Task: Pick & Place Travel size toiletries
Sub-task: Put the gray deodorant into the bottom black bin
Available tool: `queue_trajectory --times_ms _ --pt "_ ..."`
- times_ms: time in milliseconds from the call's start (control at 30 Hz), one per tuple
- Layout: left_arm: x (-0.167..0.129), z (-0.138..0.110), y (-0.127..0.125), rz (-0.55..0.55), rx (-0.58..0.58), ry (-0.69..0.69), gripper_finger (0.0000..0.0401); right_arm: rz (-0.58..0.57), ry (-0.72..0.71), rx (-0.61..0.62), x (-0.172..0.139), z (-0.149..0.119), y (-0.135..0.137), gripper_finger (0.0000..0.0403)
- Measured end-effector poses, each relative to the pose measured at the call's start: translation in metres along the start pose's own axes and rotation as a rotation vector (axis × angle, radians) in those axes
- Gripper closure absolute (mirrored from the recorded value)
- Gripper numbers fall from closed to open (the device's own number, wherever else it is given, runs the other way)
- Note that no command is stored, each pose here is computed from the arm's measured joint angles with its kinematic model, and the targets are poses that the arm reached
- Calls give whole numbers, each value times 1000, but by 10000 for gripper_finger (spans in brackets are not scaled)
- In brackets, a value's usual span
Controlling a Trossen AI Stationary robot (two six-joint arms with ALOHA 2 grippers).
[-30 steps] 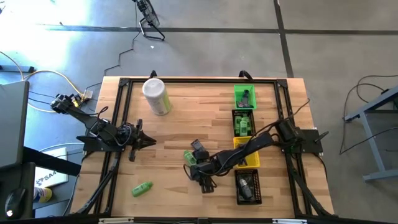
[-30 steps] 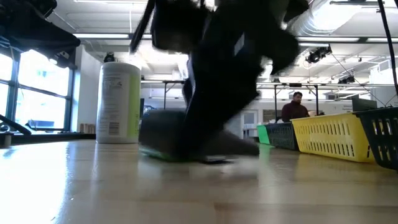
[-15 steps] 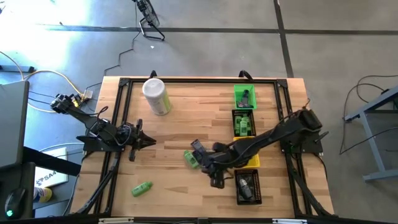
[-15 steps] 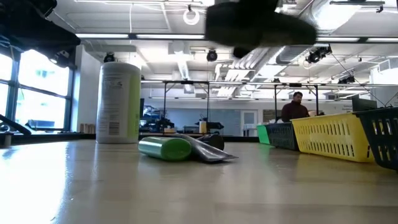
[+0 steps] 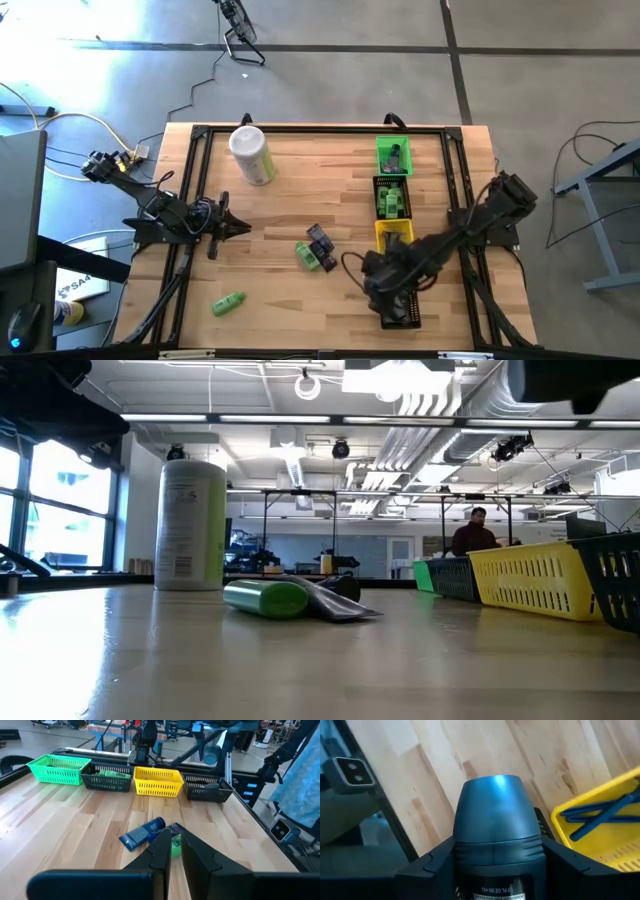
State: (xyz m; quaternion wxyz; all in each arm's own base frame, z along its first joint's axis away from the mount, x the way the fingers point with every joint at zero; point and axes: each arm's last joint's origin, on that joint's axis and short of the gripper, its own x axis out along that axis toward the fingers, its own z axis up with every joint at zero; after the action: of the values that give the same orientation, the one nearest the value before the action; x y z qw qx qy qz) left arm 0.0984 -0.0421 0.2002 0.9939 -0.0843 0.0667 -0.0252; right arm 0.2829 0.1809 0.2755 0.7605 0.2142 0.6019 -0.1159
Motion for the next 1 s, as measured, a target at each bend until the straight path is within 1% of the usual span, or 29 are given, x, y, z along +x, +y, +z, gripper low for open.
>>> queue_trajectory --times_ms 133,333,500,600,700,867,1000 --pt "0 0 0 0 -1 0 364 -34 -53 32 -1 -13 6 198" --pt "0 0 0 0 -4 -1 364 -59 -93 124 1 -32 13 193" --pt "0 0 0 0 -4 -1 364 -115 -76 230 26 -55 7 198" --pt "0 0 0 0 -4 -1 364 -119 -74 289 42 -65 2 191" --pt "0 0 0 0 -4 -1 364 -95 -77 335 57 -70 -2 191" --pt "0 0 0 -1 -5 -1 364 -66 -50 334 70 -75 -5 194" --pt "0 0 0 0 -4 -1 364 -61 -24 322 70 -76 -5 169"
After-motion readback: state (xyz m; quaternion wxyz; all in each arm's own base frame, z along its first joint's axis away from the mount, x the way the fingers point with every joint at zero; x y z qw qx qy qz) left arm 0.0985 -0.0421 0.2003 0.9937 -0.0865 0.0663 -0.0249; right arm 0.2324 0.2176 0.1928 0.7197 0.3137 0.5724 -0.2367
